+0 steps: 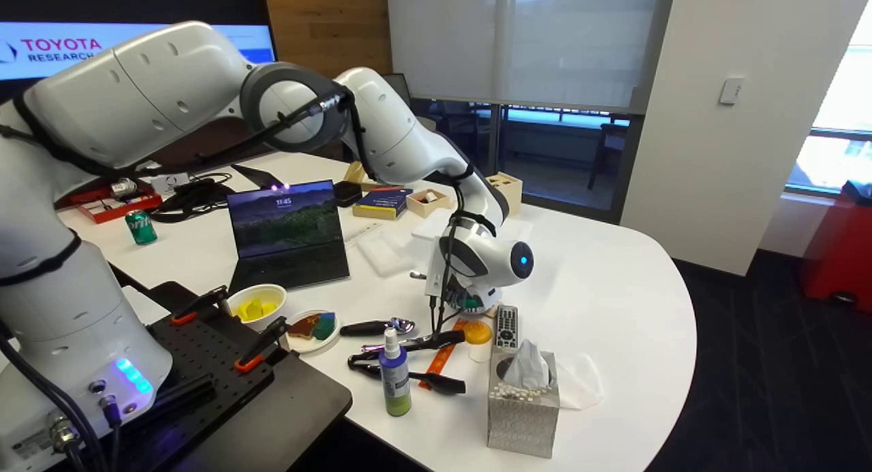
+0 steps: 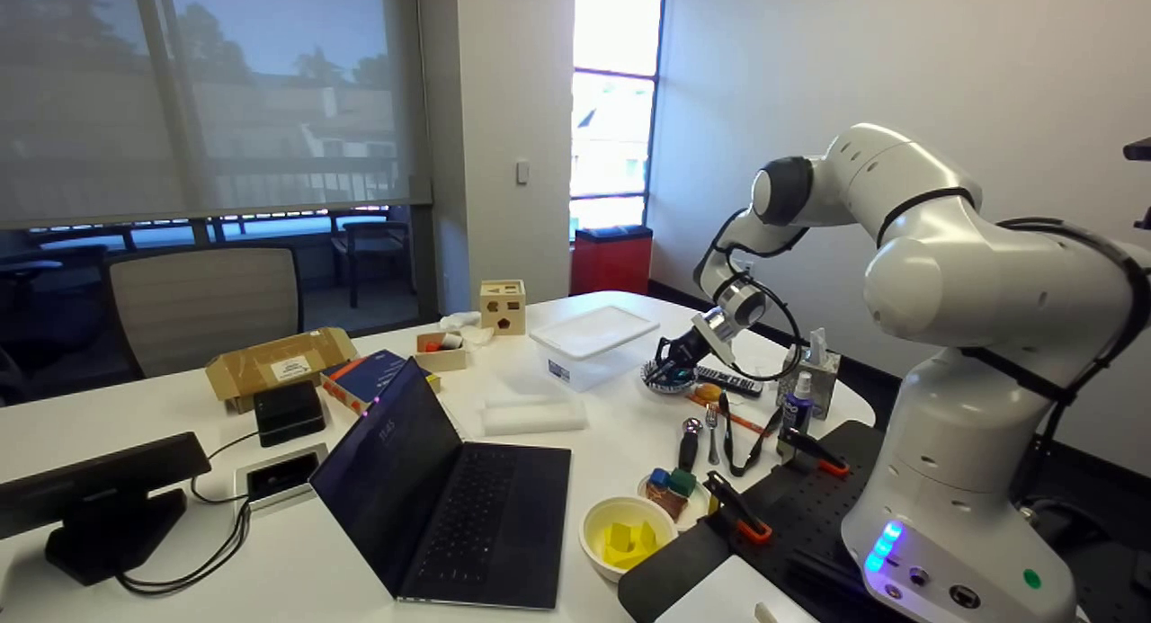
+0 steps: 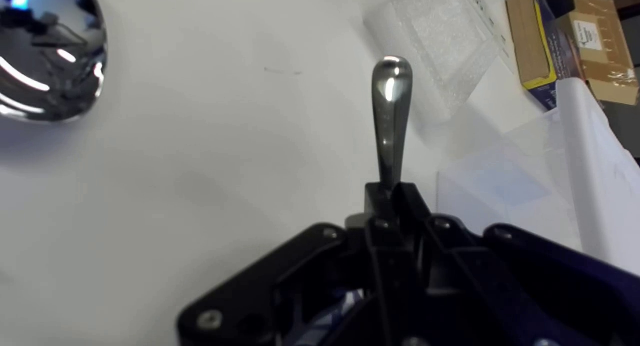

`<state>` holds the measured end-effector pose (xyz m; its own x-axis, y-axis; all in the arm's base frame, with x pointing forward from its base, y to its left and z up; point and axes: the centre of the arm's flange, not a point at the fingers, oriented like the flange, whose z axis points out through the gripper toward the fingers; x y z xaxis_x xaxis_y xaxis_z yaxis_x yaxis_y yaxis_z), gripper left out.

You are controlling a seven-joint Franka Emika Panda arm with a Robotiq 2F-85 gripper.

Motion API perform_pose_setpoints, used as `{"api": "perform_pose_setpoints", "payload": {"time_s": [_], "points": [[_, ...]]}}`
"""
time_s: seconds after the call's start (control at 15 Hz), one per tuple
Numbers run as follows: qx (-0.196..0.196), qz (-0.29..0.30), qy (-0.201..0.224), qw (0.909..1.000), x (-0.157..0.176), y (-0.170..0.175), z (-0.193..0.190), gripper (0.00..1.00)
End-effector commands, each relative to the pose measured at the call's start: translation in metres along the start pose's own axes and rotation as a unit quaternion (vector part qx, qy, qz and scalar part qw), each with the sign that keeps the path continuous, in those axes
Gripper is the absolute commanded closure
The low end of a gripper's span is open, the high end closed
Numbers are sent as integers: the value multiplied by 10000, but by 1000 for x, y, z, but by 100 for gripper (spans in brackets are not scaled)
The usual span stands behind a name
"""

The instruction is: Use the spoon to stir the bowl

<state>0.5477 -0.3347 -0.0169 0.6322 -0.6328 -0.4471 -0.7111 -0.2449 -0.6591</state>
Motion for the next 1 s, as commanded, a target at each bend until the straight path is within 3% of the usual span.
{"api": "perform_pose_setpoints", "payload": {"time_s": [0.0,0.33,0.93], "points": [[-178,-32,268,9995,-5,-27,-10,98],[79,-182,111,9997,-7,-41,-13,98],[887,234,-349,9952,-2,3,-11,98]]}}
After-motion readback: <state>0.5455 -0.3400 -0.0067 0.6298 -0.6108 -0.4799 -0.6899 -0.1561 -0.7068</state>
